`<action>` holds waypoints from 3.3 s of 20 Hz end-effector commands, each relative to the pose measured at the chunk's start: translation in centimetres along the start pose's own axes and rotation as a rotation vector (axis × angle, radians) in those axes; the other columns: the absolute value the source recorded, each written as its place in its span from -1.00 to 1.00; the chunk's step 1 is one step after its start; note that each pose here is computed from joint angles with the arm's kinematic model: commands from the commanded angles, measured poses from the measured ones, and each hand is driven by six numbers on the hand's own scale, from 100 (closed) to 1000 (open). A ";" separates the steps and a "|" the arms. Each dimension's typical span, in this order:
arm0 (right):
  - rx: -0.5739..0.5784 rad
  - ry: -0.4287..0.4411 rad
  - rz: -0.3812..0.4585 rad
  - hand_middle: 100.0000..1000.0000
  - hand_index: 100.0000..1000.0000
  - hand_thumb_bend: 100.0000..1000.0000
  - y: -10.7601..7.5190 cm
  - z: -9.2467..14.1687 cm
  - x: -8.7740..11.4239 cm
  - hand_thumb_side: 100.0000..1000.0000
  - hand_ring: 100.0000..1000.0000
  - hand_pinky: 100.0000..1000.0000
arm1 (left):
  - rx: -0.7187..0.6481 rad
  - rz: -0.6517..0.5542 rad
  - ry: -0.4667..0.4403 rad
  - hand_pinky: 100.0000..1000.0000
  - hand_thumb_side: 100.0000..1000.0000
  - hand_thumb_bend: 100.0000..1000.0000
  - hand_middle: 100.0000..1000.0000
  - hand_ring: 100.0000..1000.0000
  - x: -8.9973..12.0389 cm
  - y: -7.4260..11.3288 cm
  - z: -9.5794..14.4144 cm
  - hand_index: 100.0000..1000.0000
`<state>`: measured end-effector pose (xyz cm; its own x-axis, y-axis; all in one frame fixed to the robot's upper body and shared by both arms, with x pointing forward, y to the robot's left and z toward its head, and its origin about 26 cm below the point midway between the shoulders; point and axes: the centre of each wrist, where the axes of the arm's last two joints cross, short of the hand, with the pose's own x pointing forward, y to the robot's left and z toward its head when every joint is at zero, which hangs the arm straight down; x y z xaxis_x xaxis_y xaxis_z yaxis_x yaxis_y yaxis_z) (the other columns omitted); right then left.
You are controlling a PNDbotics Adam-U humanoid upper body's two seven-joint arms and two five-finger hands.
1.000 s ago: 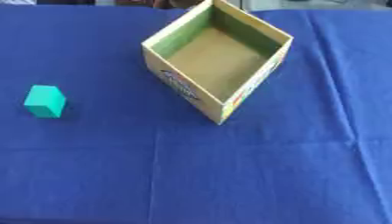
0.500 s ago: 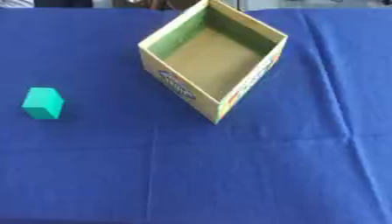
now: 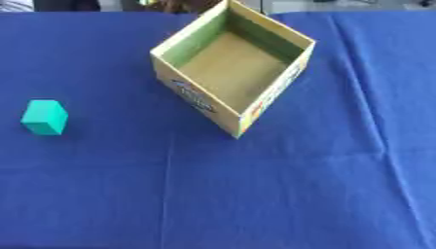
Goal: Pick up objects on the table and place them in the box.
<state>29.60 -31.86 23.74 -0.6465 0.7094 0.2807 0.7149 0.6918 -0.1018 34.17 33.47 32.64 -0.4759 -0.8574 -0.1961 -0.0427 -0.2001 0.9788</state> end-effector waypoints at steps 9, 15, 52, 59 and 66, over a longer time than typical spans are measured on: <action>0.025 -0.037 0.006 0.08 0.33 -1.00 -0.4 -0.7 0.3 0.77 0.49 0.47 | -0.292 -0.044 0.005 0.81 0.82 0.39 0.88 0.91 -0.8 0.1 -2.2 1.00; 0.031 -0.035 -0.001 0.08 0.32 -1.00 -0.2 -0.7 0.4 0.76 0.49 0.47 | -0.404 -0.025 -0.025 0.75 0.66 0.43 0.86 0.86 -0.9 -2.0 -3.6 1.00; 0.035 -0.017 -0.013 0.04 0.28 -1.00 -0.1 -0.4 0.4 0.72 0.48 0.48 | -0.553 0.010 -0.043 0.40 0.51 -0.09 0.40 0.45 -1.6 -7.0 -6.6 0.84; 0.032 -0.014 -0.010 0.04 0.28 -1.00 -0.2 -0.4 0.3 0.72 0.48 0.48 | -0.421 0.012 -0.032 0.09 0.42 -0.74 0.04 0.14 -1.5 -6.6 -6.5 0.43; 0.029 -0.010 -0.009 0.03 0.28 -1.00 -0.2 -0.3 0.3 0.71 0.48 0.48 | -0.337 0.009 -0.007 0.00 0.29 -0.97 -0.02 0.09 -1.7 -7.0 -6.4 0.38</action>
<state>29.58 -31.73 23.37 -0.6493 0.7003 0.2966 0.6971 0.7039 -0.1359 41.13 32.58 24.38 -0.5034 -0.8490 -0.1606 0.2912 -0.3417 0.8936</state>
